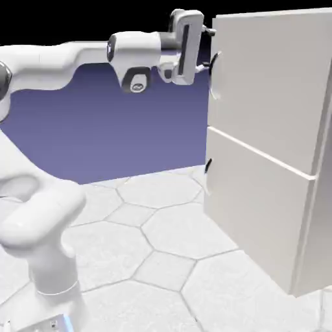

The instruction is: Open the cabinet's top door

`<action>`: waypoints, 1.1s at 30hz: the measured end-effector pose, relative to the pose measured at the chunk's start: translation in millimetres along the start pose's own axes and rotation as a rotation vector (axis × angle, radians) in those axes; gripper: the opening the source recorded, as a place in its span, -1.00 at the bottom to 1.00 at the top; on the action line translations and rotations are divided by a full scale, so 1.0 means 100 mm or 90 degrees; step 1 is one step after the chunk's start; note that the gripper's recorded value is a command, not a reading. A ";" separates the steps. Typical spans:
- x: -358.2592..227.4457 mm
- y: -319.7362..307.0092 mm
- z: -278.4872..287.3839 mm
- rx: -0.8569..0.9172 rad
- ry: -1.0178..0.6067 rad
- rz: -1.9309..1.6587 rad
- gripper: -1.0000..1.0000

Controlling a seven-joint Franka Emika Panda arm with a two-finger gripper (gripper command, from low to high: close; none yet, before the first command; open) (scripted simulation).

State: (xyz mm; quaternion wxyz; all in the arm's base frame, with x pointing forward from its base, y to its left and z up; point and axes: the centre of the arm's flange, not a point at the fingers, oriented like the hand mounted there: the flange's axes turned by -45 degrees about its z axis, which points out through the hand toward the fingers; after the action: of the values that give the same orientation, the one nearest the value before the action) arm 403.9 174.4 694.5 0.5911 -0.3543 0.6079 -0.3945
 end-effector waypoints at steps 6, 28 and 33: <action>-0.37 0.40 0.10 0.014 -0.020 0.250 0.00; -0.68 1.49 0.85 -0.027 -0.008 0.709 -1.00; -0.59 1.44 0.55 -0.063 -0.030 0.711 -1.00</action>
State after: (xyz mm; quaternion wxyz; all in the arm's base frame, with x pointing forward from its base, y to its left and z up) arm 467.3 286.4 591.8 0.7066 -0.0147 0.7073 0.0152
